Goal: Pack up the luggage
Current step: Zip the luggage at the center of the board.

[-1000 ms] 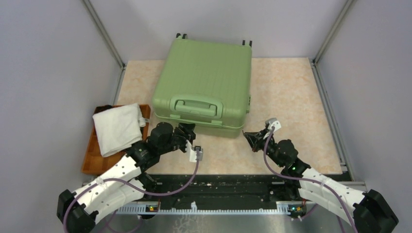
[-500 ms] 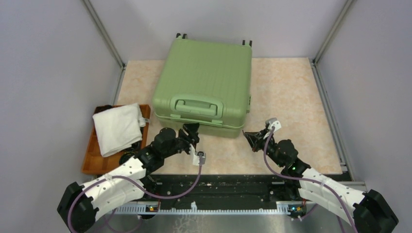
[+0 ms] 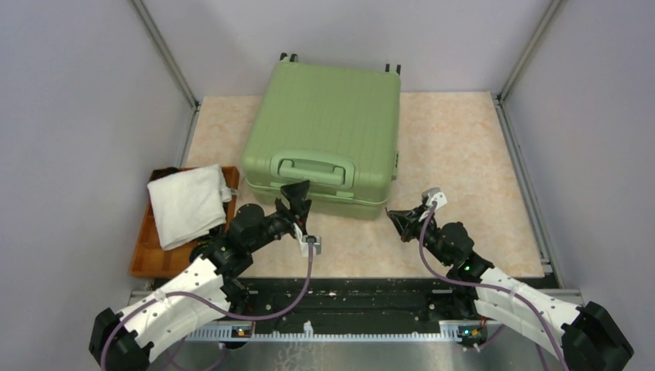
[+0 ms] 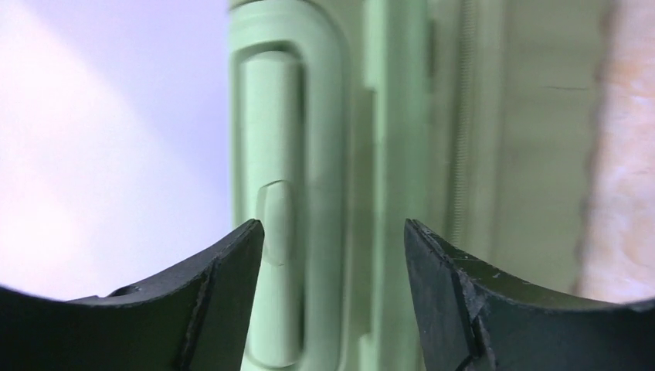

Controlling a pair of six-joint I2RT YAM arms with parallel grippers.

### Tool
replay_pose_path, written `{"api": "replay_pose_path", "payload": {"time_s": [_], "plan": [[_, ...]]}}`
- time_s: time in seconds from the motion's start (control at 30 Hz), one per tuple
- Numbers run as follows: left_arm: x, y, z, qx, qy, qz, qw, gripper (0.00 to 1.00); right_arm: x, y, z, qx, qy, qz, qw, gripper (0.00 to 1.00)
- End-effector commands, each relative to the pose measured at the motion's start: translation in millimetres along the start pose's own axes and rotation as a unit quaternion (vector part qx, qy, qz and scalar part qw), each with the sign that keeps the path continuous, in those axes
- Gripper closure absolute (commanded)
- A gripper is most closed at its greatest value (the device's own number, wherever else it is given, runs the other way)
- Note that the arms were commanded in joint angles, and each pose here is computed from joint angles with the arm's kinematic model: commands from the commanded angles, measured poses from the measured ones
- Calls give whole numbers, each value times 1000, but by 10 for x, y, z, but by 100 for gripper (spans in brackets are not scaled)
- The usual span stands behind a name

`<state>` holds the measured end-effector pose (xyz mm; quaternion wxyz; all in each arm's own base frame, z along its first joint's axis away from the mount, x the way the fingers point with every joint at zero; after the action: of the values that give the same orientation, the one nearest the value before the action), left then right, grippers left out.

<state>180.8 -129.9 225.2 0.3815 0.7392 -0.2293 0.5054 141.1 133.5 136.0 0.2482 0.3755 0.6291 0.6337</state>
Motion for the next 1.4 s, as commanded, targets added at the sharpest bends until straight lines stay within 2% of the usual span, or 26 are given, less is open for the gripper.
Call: {"api": "replay_pose_path", "payload": {"time_s": [0.0, 0.1, 0.23, 0.4, 0.63, 0.77, 0.87, 0.97, 1.0, 1.2, 1.37], "plan": [[289, 88, -72, -16, 73, -14, 997, 25, 118, -16, -19, 13, 53, 7, 998, 100], [234, 56, -44, -3, 51, -27, 998, 14, 116, -19, -22, 15, 53, 7, 998, 100], [107, 43, -52, -6, 14, -27, 1000, 11, 111, -22, -39, 13, 50, 7, 999, 100], [-47, -19, -52, 2, 14, -30, 999, 11, 110, -12, -50, 10, 50, 8, 999, 100], [-36, -142, 103, 50, 37, -23, 998, 16, 113, -28, -60, 1, 51, 18, 999, 100], [4, -152, 155, 53, 49, -27, 997, 18, 114, -48, -70, 5, 52, 18, 998, 100], [20, -139, 165, 45, 53, -21, 997, 29, 111, -57, -77, 7, 52, 18, 998, 100], [60, -130, 185, 36, 75, -13, 996, 53, 108, -67, -81, 10, 50, 19, 999, 100], [82, -126, 191, 37, 76, -11, 996, 57, 108, -70, -81, 11, 50, 20, 999, 100], [321, -50, 184, 29, 98, -11, 995, 71, 93, -87, -82, 13, 40, 24, 999, 100], [512, 28, 173, 18, 103, -16, 994, 76, 93, -73, -73, 13, 40, 20, 999, 100]]}}
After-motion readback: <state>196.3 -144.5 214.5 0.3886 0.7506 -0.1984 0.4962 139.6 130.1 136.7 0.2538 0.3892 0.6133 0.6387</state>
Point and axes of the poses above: each gripper's point midway between its finger pads, its own z axis out along the fingers, its own x axis along the line the jaws close on, y = z × x, the point moved 10 cm from there along -z, back along the fingers, and after that the axes turned 8 degrees about -z, right-handed, at the moved point
